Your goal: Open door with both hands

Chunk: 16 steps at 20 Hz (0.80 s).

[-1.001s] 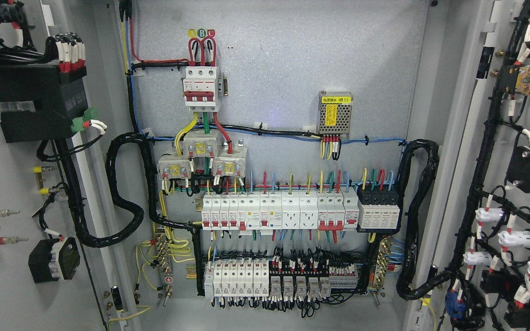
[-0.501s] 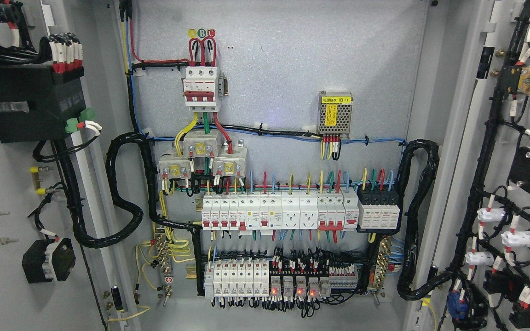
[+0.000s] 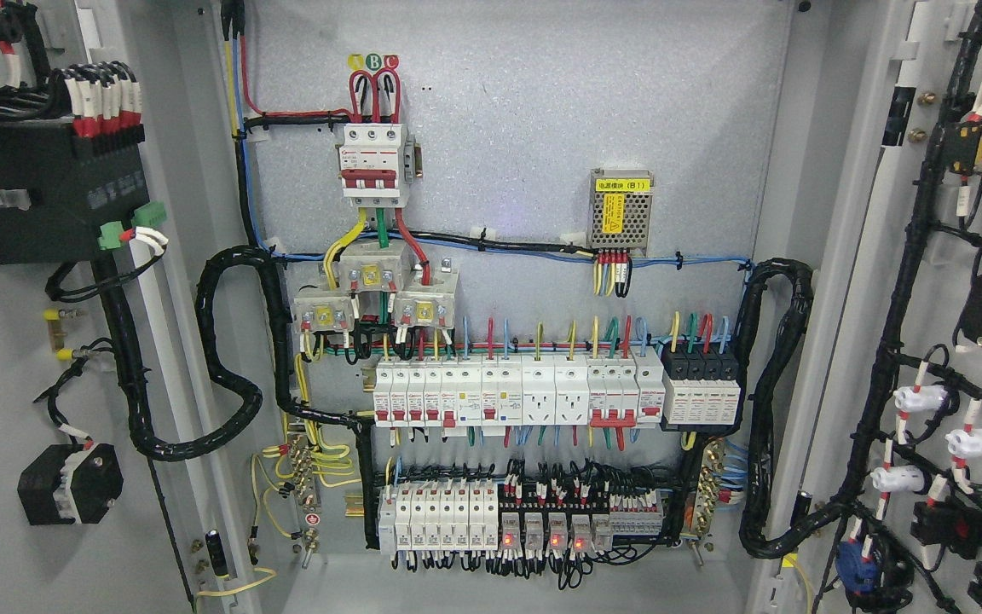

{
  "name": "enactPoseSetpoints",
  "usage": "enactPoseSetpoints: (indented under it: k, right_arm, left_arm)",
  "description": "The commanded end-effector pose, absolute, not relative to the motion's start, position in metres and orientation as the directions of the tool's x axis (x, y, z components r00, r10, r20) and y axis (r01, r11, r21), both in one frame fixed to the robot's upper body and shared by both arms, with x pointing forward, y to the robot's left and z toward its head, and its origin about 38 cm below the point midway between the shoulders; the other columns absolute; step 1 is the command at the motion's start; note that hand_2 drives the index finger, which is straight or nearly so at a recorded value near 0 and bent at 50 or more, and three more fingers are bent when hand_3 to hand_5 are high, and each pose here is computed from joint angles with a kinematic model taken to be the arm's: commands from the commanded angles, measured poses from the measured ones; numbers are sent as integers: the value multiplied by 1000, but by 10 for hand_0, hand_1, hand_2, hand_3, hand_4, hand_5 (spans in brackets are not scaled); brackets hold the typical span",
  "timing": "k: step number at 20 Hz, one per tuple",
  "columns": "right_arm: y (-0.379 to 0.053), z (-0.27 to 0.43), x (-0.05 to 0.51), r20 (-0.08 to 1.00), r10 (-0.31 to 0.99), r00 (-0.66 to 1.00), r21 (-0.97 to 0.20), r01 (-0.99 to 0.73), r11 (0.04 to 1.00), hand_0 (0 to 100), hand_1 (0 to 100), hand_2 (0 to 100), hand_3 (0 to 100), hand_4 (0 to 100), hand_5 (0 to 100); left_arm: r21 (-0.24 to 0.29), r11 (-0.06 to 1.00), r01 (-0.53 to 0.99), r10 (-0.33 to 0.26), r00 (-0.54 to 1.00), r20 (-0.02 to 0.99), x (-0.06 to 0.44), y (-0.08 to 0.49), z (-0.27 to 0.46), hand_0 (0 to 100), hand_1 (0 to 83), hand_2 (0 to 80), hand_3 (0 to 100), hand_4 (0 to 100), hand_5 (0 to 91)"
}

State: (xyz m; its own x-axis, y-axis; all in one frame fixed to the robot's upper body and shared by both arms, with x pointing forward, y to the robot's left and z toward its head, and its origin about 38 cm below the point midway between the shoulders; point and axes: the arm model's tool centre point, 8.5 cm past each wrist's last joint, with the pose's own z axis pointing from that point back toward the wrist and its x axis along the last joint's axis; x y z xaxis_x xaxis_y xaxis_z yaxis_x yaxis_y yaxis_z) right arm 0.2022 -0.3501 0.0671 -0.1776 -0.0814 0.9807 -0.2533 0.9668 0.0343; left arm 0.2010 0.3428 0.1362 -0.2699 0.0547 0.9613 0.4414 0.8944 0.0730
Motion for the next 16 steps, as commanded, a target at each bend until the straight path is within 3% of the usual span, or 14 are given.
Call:
enactPoseSetpoints:
  k: [1,16]
  right_arm:
    - [-382,70,203,988,-24,-154,-12,-233,972,219,0,0,0,0,0]
    - [-405,79,205,985,25,-172,-59,-192,980,219,0,0,0,0,0]
  left_arm:
    - [35,945,324,59,-276,959,187,401,139,288,0,28,28,34,0]
    - [93,953,288,5,-322,947,218,492,169,289,0,27,28,33,0]
